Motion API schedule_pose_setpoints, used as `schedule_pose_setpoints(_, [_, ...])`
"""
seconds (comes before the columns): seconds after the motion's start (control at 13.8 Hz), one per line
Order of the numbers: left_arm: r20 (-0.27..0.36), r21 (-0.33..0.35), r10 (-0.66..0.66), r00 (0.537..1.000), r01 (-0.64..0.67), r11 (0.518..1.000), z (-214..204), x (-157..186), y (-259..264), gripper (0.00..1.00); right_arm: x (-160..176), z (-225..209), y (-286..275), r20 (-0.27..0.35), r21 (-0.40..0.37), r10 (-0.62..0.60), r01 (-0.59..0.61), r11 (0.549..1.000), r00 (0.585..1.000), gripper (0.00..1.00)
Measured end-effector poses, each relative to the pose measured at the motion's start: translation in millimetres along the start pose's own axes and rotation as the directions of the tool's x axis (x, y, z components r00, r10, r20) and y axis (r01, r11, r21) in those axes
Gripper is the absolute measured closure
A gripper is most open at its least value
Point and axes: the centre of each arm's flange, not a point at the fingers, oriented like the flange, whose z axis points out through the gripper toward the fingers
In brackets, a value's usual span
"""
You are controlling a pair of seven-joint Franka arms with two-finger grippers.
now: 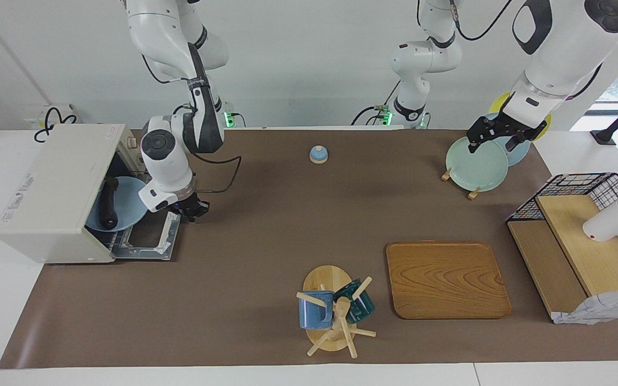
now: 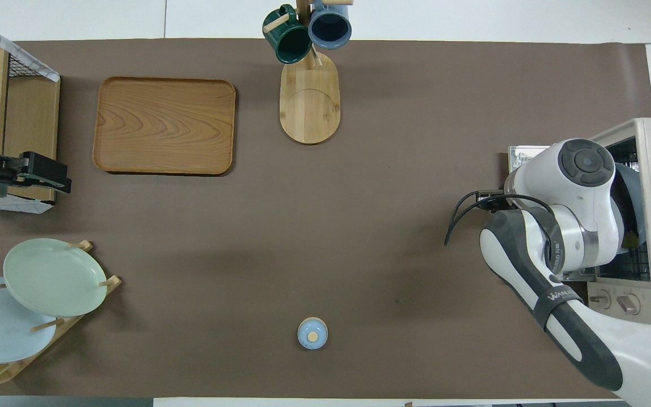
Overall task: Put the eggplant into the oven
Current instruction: 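Release the plate inside the oven and withdraw the right gripper, then push the oven door closed with the right gripper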
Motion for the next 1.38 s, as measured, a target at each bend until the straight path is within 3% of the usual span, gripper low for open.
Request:
schedule_pose_setpoints(0.22, [0.000, -0.001, -0.010, 1.000, 0.010, 1.000, 0, 0, -6, 0.00, -1, 6, 12, -0.008, -0.017, -0.033, 0.033, 0.999, 0.999, 0.99])
schedule_pose_setpoints(0.58, [0.000, -0.001, -0.015, 1.000, 0.015, 1.000, 0, 0, -8, 0.00, -4, 4, -1, -0.003, -0.142, -0.211, 0.209, 0.968, 0.977, 0.99])
schedule_pose_setpoints(0.8, [0.000, -0.001, -0.015, 1.000, 0.015, 1.000, 0, 0, -8, 0.00, 4, -46, 7, 0.047, -0.154, -0.263, 0.267, 0.951, 0.964, 0.99])
schedule_pose_setpoints(1.09, [0.000, -0.001, -0.015, 1.000, 0.015, 1.000, 0, 0, -8, 0.00, 2, -137, 87, 0.042, -0.154, -0.269, 0.273, 0.950, 0.962, 0.99])
schedule_pose_setpoints(1.31, [0.000, -0.001, -0.015, 1.000, 0.015, 1.000, 0, 0, -8, 0.00, -1, -153, 145, 0.024, -0.138, -0.256, 0.257, 0.957, 0.966, 0.99])
schedule_pose_setpoints(1.38, [0.000, -0.001, -0.015, 1.000, 0.015, 1.000, 0, 0, -8, 0.00, -2, -155, 151, 0.025, -0.101, -0.237, 0.238, 0.966, 0.971, 0.99])
